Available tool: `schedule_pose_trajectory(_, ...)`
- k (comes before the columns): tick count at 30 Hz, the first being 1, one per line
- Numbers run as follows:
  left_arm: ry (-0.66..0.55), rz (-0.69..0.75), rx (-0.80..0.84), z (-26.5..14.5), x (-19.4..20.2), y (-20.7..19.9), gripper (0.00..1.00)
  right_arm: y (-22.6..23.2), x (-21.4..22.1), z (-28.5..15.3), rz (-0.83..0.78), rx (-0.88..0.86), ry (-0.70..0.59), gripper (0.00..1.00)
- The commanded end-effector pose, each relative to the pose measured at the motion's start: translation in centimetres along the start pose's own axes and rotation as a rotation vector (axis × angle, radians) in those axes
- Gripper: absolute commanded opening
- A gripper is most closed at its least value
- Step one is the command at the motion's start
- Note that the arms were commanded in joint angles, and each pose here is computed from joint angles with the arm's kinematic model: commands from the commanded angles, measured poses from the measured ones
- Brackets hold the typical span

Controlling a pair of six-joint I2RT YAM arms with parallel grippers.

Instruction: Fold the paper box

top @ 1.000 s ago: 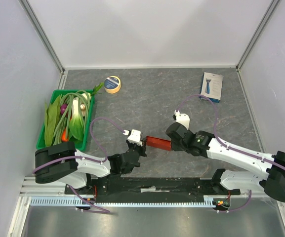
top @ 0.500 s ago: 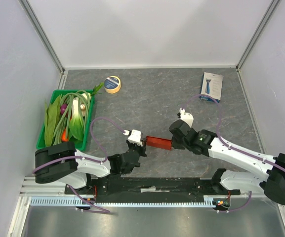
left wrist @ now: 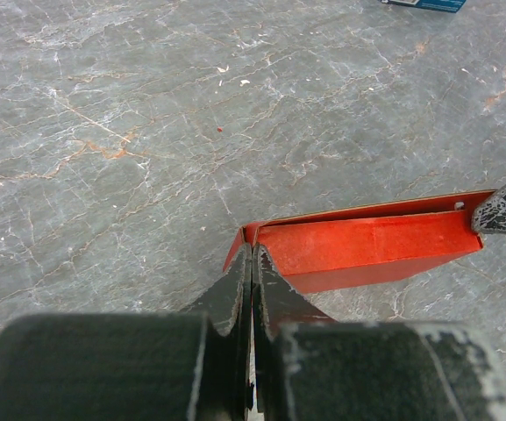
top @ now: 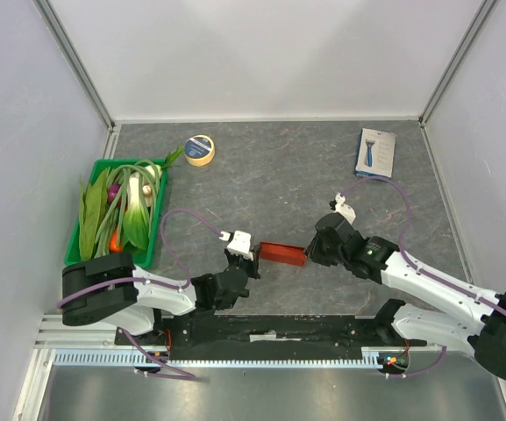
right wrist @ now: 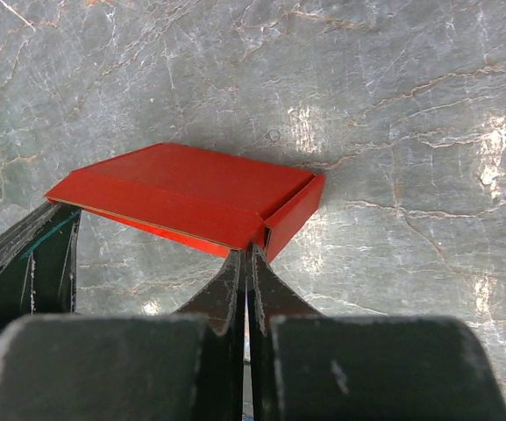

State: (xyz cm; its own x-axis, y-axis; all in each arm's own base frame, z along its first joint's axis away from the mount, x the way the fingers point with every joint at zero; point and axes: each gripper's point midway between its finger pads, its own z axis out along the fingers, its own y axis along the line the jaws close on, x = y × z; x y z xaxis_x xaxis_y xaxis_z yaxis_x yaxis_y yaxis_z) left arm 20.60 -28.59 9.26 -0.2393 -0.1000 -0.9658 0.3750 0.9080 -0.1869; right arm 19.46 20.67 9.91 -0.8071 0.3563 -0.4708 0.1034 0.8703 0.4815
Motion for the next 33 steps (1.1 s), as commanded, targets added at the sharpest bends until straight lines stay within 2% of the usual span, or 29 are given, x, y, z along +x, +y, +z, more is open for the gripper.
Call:
schedule_pose_trajectory(1, 0.172, 0.216, -0.031, -1.5, 5.5, 3.0, 0.02, -1.7, 0.9, -0.1, -0.064, 0.057, 0.037, 0.00)
schedule_pose_trajectory(7, 0.177, 0.207, -0.044, -1.6, 5.8, 3.3, 0.02, -4.1, 0.5, -1.1, -0.171, 0.118, 0.016, 0.00)
schedule_pose_trajectory(22, 0.189, 0.202, -0.041, -1.5, 6.0, 2.9, 0.02, -8.0, 2.0, -0.2, -0.233, 0.208, 0.033, 0.00)
schedule_pose_trajectory(25, 0.191, 0.199, -0.034, -1.4, 5.9, 2.6, 0.02, -7.8, 3.0, 0.6, -0.249, 0.155, 0.059, 0.00)
schedule_pose_trajectory(33, 0.189, 0.192, -0.030, -1.4, 5.7, 2.4, 0.02, 1.4, 0.8, -1.6, -0.126, -0.212, 0.028, 0.00)
